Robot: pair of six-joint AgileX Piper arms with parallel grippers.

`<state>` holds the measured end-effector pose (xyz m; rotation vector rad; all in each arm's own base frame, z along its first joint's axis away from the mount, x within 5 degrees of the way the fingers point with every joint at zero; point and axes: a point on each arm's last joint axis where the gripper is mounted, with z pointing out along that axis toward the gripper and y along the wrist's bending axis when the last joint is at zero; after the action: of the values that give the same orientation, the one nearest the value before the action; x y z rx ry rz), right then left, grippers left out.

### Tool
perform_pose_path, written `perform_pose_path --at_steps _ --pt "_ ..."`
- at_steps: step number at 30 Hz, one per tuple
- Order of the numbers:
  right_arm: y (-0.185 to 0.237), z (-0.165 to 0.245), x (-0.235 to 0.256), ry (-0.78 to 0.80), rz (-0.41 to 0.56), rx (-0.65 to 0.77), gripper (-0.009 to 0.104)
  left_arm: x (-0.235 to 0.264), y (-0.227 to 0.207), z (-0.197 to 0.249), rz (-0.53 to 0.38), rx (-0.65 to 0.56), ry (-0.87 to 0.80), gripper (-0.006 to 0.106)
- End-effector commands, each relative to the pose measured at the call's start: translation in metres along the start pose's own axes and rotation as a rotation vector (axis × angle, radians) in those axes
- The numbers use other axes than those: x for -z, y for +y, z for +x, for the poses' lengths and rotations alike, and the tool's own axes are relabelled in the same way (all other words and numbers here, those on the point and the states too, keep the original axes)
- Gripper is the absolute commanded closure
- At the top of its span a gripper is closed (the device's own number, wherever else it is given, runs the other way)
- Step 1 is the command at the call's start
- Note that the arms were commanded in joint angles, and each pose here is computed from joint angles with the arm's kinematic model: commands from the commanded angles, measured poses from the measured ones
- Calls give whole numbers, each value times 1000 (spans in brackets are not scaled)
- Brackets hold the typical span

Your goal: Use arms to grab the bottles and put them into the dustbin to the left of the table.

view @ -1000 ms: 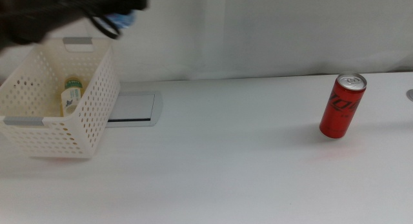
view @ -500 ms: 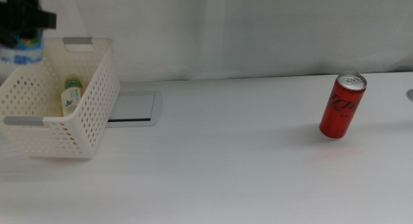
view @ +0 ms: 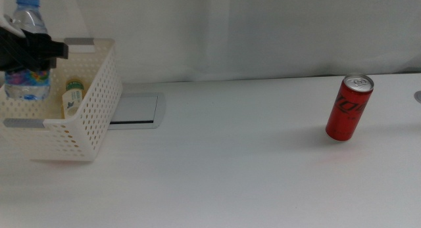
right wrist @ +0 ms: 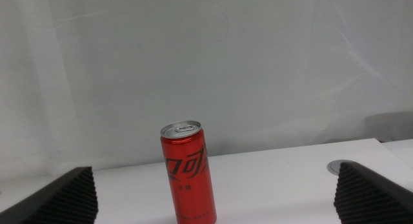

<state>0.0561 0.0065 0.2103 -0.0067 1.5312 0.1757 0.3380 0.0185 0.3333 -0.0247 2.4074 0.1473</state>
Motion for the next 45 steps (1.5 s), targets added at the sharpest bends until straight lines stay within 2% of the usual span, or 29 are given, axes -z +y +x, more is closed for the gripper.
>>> perform_pose_path --at_steps 1,4,14,26,29,30,34,39,45 --pt "-1 10 1 -1 6 16 -8 -6 2 -10 -3 20 -74 103" --pt "-1 10 1 -1 6 16 -8 -29 6 -10 11 83 -77 103" --pt "-1 11 1 4 6 16 -8 -99 11 5 19 114 73 103" --pt "-1 11 1 4 6 16 -8 -111 10 2 18 108 17 103" --pt "-1 11 1 4 6 16 -8 -111 10 1 18 108 10 101" --pt "-1 11 1 4 6 16 -8 -112 10 2 18 108 13 98" --pt "-1 11 1 4 6 16 -8 -119 9 7 22 114 49 73" --pt "-1 11 1 4 6 16 -8 -121 9 7 22 132 49 37" --pt "-1 11 1 4 6 16 -8 -121 9 7 21 170 50 11"
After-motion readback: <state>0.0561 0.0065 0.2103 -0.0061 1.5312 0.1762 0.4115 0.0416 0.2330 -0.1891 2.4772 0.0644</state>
